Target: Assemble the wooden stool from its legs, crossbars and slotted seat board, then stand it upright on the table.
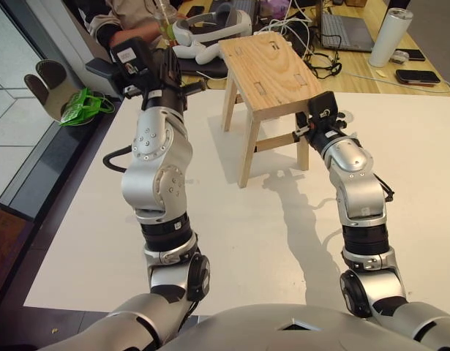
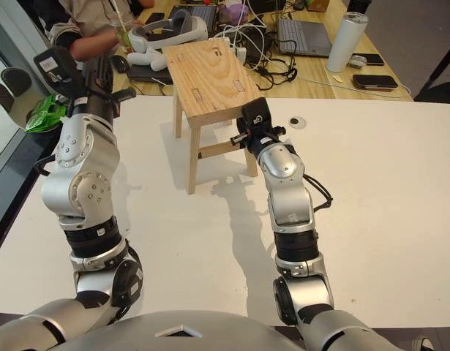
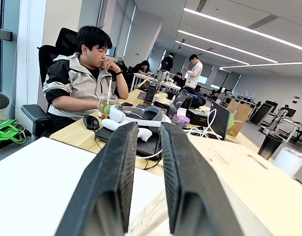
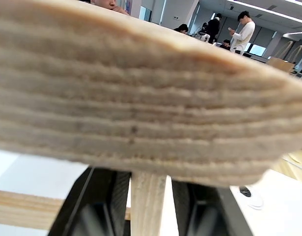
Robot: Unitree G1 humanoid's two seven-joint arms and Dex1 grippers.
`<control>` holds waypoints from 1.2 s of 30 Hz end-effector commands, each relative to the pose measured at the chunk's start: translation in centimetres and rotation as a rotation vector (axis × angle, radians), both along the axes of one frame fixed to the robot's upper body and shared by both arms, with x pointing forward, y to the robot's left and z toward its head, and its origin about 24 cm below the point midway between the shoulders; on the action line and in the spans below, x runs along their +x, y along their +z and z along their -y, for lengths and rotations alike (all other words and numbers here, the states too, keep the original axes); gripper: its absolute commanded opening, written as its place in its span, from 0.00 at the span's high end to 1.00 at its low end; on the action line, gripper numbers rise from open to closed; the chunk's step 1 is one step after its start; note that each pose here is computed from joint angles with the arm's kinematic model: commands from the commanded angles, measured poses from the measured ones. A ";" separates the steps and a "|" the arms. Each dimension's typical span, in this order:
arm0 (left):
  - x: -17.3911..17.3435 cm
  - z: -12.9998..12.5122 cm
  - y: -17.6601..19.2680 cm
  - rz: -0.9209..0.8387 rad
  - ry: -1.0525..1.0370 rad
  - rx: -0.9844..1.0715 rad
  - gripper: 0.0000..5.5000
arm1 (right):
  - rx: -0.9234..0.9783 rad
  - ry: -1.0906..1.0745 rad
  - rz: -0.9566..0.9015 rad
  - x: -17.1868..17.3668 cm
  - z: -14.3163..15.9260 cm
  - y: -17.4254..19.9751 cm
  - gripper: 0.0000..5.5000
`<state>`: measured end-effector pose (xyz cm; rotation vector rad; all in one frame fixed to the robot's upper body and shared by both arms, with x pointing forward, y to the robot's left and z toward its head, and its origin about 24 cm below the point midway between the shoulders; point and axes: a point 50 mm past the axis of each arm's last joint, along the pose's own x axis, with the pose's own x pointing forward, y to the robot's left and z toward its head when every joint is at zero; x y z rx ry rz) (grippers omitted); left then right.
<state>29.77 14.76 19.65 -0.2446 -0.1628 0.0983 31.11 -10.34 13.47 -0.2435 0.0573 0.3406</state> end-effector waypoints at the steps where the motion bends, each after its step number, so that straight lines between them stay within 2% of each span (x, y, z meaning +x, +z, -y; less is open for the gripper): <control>1: -1.3 -0.1 -1.8 -0.066 -0.024 0.048 0.84 | 0.013 -0.014 -0.067 -0.7 0.3 -1.3 0.82; 4: -2.2 0.0 -2.8 -0.098 -0.040 0.053 0.84 | 0.049 -0.019 -0.061 -1.1 0.2 -1.2 0.82; 5: -2.5 0.2 -3.1 -0.106 -0.058 0.050 0.84 | 0.078 -0.014 -0.051 -1.3 0.2 -1.0 0.75; 8: -4.0 1.2 -4.1 -0.124 -0.120 0.066 0.84 | 0.168 0.013 -0.019 -2.3 0.5 -0.3 0.63; 14: -6.1 2.0 -5.7 -0.132 -0.217 0.106 0.84 | 0.291 0.043 -0.065 -5.8 1.9 -1.2 0.44; 17: -7.0 2.4 -6.4 -0.141 -0.225 0.090 0.84 | 0.376 0.046 -0.089 -8.1 2.3 -1.4 0.43; 22: -9.4 3.5 -7.3 -0.124 -0.370 0.135 0.84 | 0.445 -0.030 0.001 -12.0 3.0 -1.3 0.43; 27: -10.0 3.9 -9.3 -0.177 -0.461 0.094 0.84 | 0.541 -0.082 -0.049 -12.2 2.8 -2.8 0.43; 36: -10.2 3.3 -9.4 -0.171 -0.444 0.039 0.84 | 0.551 -0.097 -0.025 -12.2 2.5 -2.7 0.43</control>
